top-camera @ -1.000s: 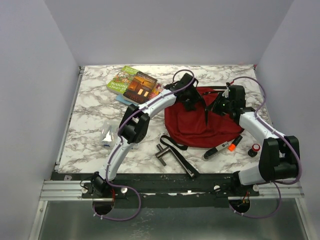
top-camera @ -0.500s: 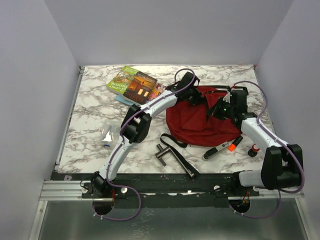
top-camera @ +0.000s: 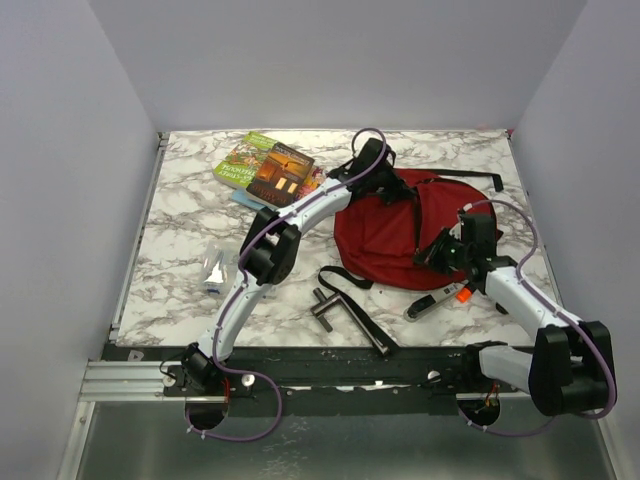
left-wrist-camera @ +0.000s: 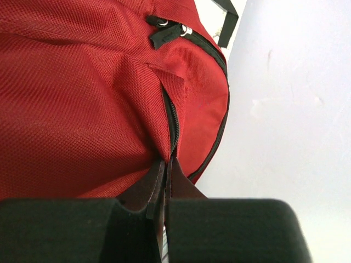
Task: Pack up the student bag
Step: Unzip the student bag at the center of the board, then pick up the stationery from the center of the board.
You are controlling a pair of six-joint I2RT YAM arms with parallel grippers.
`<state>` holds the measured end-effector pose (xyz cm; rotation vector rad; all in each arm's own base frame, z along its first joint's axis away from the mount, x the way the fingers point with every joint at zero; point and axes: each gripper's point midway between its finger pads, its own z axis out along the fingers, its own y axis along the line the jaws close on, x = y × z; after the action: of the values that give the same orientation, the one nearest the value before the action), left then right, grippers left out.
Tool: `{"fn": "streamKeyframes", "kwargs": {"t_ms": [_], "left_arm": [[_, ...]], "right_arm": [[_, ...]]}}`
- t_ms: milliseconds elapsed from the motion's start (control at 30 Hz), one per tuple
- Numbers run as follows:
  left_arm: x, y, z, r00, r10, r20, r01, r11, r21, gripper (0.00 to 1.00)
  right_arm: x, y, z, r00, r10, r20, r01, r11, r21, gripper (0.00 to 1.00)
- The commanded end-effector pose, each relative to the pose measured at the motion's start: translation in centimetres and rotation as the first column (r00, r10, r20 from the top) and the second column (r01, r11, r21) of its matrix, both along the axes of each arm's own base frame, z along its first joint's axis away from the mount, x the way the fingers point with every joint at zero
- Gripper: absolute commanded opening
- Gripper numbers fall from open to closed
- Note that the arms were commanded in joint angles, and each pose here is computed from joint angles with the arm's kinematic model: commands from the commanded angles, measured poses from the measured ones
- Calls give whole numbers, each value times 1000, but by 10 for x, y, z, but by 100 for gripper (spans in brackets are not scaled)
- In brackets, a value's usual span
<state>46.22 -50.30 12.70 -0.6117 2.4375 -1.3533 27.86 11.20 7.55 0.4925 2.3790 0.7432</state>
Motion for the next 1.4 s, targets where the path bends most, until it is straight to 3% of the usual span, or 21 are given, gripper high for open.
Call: {"fn": "streamKeyframes", "kwargs": {"t_ms": [0, 200, 367, 500, 600, 733, 933, 1067, 1200, 1367], "left_arm": [[-9, 4, 52, 984, -130, 124, 140, 988, -73, 0], [-26, 20, 40, 967, -218, 130, 218, 976, 14, 0], [-31, 23, 32, 965, -246, 93, 246, 969, 12, 0], [-33, 19, 34, 957, -276, 89, 277, 961, -1, 10], [-32, 20, 34, 955, -282, 95, 283, 959, 6, 20], [-36, 22, 37, 950, -299, 91, 300, 954, 11, 37], [-59, 41, 66, 928, -357, 110, 351, 934, 73, 64], [-86, 67, 99, 895, -410, 174, 391, 911, 133, 79], [-113, 100, 126, 858, -452, 242, 407, 888, 215, 86], [-139, 131, 141, 797, -512, 320, 423, 852, 309, 91]], "right_arm": [[10, -2, 6, 999, 28, -17, -29, 998, -47, 2], [31, -6, 35, 994, 85, 75, -75, 989, -124, 22], [37, -13, 52, 993, 78, 86, -63, 984, -169, 41], [29, -26, 59, 997, 6, 76, 10, 979, -204, 58], [19, -48, 57, 989, -149, 26, 150, 956, -250, 66], [3, -79, 48, 944, -328, -28, 298, 887, -353, 69], [-21, -104, 42, 882, -464, -82, 383, 807, -449, 70], [-36, -113, 39, 840, -534, -92, 436, 767, -472, 78], [-51, -117, 28, 794, -597, -115, 483, 735, -476, 80], [-55, -133, 23, 735, -675, -70, 558, 660, -502, 72]]}}
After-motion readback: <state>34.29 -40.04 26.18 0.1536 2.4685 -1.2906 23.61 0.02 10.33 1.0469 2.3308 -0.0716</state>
